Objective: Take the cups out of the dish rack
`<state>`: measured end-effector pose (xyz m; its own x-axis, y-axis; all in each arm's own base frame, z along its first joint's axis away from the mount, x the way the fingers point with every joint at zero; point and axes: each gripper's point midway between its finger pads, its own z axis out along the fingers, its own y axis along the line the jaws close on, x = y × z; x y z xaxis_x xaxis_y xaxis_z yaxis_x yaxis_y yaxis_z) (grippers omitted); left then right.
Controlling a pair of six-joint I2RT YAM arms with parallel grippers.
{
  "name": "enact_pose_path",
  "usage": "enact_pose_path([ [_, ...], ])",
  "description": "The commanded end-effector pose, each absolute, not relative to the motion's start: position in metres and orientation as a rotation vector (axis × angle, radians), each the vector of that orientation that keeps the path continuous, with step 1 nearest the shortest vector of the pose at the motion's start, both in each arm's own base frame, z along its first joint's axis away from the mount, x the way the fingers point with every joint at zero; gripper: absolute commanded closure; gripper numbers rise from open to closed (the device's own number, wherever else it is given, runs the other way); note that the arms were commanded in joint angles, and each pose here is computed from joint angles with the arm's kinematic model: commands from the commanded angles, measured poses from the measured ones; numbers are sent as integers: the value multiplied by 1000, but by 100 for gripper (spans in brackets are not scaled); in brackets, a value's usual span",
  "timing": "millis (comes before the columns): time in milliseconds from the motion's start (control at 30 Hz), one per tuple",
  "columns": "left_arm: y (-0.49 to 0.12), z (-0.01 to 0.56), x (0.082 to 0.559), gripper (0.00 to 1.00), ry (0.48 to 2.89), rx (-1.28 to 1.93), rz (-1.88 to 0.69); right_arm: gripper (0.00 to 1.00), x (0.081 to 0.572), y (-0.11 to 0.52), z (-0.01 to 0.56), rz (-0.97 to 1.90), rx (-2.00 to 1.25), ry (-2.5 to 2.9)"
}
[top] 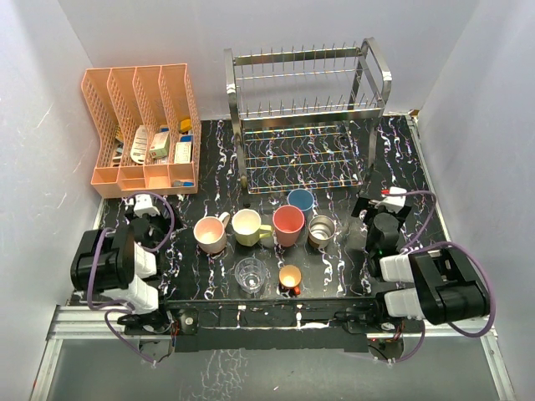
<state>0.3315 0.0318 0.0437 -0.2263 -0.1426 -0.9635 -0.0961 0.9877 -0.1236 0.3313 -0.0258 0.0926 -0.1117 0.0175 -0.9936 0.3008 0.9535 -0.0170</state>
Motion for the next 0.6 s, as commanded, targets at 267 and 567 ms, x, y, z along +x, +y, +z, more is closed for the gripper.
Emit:
enact_pose_path([
  [267,35,58,345,3,1679,-184,-41,2,342,-22,112,-113,260,1520],
  [567,35,48,356,3,1747,-178,-47,2,359,-6,95,-90,139,1589],
])
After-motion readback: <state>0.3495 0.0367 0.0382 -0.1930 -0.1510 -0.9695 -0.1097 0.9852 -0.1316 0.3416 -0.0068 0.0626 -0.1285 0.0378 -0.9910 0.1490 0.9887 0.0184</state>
